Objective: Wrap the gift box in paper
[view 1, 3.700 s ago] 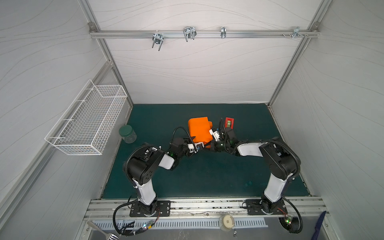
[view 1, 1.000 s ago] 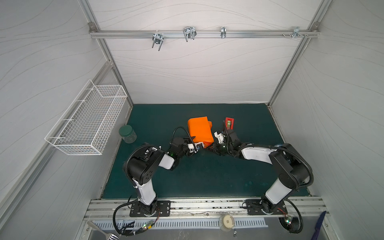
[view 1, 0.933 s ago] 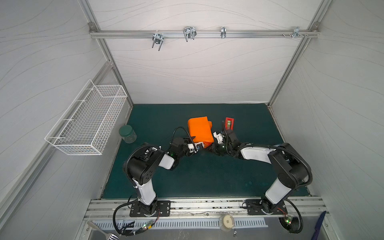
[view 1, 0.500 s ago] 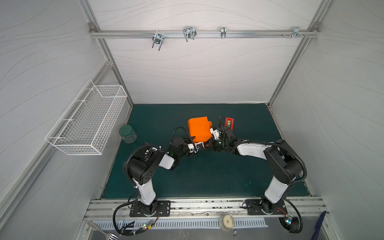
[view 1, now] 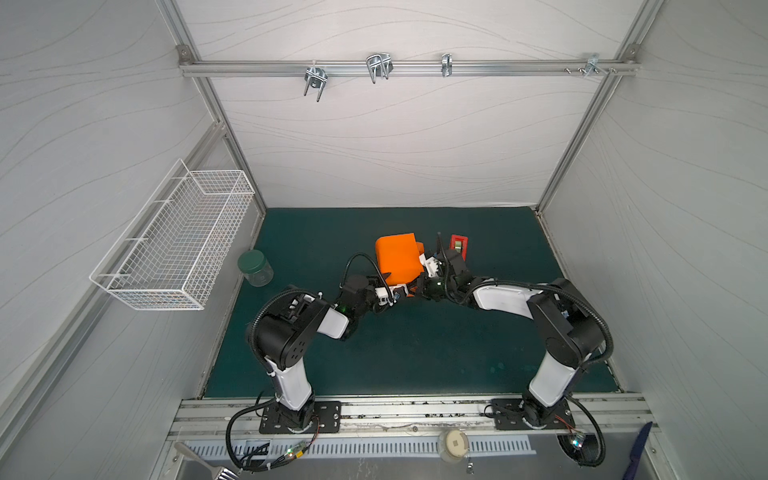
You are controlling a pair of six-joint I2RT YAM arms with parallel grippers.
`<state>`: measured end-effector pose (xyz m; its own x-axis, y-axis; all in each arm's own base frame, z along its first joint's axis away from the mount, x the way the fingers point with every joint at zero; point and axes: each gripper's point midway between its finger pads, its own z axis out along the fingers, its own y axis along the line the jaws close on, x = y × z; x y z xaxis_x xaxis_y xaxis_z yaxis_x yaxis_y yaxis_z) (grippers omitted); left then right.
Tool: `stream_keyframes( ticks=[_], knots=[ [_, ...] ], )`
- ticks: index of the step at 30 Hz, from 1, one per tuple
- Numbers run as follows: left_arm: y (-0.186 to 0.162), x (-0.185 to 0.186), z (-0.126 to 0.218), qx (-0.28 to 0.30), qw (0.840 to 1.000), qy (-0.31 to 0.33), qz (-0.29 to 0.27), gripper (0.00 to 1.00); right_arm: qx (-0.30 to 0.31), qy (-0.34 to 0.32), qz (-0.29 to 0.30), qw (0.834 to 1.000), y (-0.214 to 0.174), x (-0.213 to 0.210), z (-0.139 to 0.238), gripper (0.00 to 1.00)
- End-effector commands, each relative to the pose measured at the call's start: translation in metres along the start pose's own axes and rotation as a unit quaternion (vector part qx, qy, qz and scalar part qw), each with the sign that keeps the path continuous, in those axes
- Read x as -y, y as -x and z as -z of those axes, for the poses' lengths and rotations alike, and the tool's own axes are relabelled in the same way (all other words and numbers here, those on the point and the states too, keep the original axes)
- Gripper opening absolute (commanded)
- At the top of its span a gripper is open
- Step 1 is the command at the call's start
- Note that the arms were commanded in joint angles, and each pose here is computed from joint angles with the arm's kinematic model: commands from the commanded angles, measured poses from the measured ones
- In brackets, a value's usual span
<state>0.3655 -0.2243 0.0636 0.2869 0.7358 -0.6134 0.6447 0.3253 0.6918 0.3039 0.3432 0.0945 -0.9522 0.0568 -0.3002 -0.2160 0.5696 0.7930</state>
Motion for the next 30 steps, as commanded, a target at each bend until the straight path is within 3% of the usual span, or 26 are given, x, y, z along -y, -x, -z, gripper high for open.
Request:
stream_keyframes(
  ticks=[1,30],
  knots=[
    [-0.032,0.032,0.001,-0.059,0.996,-0.054,0.026,0.69,0.004,0.015,0.006,1.000,0.007,-0.013,-0.002,0.10],
    [-0.031,0.032,0.001,-0.059,0.996,-0.056,0.026,0.69,0.016,0.004,-0.005,1.000,0.025,-0.005,-0.006,0.09]
  ],
)
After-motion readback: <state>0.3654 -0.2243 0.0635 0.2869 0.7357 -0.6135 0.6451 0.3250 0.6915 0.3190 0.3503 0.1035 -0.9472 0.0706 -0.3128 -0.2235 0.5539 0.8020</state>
